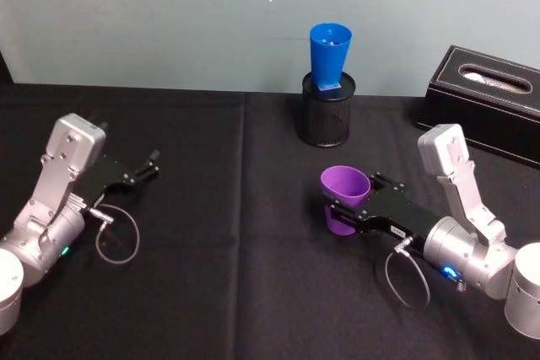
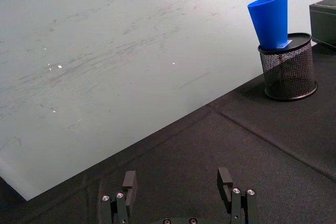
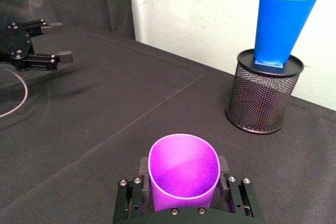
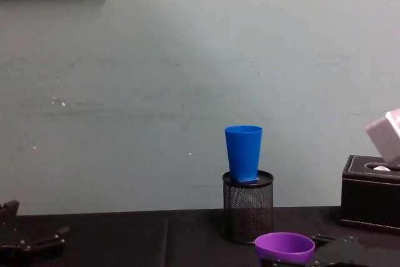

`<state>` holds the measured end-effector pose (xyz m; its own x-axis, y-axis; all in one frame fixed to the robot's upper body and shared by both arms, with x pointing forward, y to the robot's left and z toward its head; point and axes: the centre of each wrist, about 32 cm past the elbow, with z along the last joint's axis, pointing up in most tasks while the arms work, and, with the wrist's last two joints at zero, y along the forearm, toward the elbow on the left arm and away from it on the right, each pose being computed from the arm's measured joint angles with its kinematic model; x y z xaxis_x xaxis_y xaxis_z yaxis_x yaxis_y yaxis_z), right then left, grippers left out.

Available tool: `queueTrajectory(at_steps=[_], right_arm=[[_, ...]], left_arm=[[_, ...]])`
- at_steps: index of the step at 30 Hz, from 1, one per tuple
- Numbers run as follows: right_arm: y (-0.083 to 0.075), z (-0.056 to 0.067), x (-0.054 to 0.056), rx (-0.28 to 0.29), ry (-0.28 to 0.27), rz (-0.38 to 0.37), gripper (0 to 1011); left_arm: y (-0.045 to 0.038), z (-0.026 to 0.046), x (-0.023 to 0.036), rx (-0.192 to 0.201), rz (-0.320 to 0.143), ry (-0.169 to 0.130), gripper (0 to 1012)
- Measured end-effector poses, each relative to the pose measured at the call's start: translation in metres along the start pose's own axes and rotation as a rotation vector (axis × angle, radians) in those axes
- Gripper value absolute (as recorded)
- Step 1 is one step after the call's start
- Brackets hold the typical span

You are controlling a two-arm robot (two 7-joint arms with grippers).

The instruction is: Pick up one cup with a gripper and tap it against the other cup.

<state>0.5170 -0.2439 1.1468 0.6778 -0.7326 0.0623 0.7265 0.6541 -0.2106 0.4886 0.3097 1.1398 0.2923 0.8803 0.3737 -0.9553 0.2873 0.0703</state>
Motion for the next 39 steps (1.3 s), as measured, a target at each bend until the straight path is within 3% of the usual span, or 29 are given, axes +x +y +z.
queueTrajectory(at_steps=[12, 23, 35, 39], right_arm=[[0.0003, 0.0000, 0.0000, -0.003, 0.000, 0.005, 736], [0.0002, -0.0001, 0.0000, -0.005, 0.001, 0.005, 1003], [0.0002, 0.0001, 0.0000, -0.004, 0.001, 0.003, 1002], [0.0007, 0.0004, -0.0002, 0.021, -0.010, 0.004, 1003]], left_arm=[[0.0000, 0.0000, 0.0000, 0.000, 0.000, 0.000, 1005], [0.0000, 0.0000, 0.0000, 0.000, 0.000, 0.000, 1005], [0.0000, 0.0000, 0.0000, 0.000, 0.000, 0.000, 1005], [0.0000, 0.0000, 0.0000, 0.000, 0.000, 0.000, 1005]])
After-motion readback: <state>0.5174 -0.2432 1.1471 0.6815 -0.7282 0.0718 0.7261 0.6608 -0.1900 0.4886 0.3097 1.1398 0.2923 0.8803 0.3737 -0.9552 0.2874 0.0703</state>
